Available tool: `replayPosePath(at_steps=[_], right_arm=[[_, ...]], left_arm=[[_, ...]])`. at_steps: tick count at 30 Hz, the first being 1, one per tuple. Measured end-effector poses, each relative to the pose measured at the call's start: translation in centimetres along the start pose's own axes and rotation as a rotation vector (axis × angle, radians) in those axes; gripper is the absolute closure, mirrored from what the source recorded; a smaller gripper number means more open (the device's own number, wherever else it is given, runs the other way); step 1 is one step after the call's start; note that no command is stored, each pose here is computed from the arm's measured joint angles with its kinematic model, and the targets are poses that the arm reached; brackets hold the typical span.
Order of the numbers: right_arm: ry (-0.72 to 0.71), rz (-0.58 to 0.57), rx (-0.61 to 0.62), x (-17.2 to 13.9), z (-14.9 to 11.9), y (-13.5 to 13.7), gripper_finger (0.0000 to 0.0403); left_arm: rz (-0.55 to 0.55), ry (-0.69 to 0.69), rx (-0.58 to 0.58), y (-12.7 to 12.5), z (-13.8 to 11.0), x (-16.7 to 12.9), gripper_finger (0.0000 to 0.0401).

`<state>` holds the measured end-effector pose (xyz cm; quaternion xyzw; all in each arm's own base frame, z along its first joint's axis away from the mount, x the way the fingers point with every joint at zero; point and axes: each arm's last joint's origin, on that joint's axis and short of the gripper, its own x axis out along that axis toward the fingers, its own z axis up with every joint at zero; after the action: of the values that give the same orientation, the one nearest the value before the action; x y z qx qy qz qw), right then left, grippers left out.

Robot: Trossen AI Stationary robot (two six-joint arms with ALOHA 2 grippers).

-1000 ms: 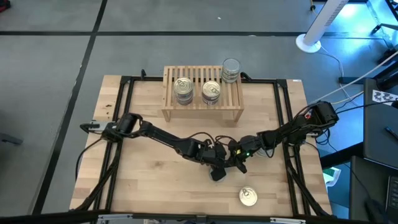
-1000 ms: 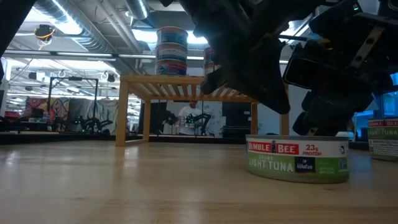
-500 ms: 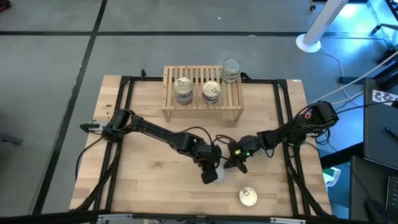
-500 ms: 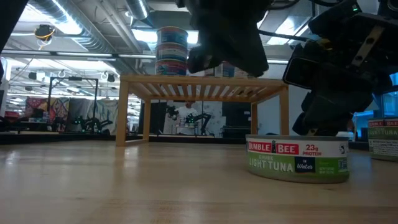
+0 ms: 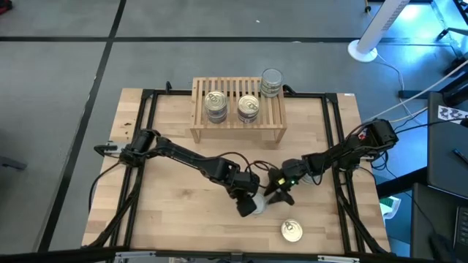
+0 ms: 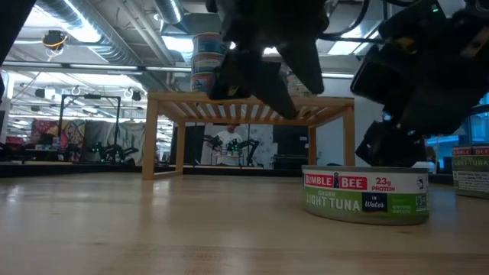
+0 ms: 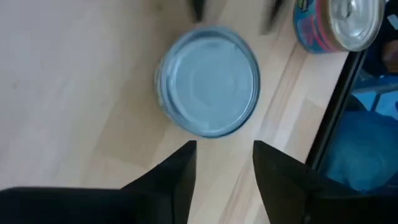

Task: Stack canned seafood by type on shelf
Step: Put the green tuna can on the shelf

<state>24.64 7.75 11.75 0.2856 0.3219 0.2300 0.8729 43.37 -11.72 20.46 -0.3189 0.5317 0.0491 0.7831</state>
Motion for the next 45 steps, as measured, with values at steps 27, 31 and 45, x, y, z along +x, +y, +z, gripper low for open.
replayPosePath(at_steps=[27, 31, 45], right_arm=[[-0.062, 0.118, -0.393, -4.4, 2.2, 4.5, 0.0159], [-0.101, 0.028, -0.542, -5.3, 1.7, 6.0, 0.0159], [-0.061, -0.343, -1.019, -4.4, -1.6, 8.5, 0.0159]], left_arm=[[-0.064, -0.041, -0.208, 3.8, -0.8, 3.8, 0.0284], [-0.052, -0.046, -0.228, 4.2, -0.9, 4.0, 0.0284], [-0.092, -0.074, -0.267, 4.8, -1.3, 4.8, 0.0285]])
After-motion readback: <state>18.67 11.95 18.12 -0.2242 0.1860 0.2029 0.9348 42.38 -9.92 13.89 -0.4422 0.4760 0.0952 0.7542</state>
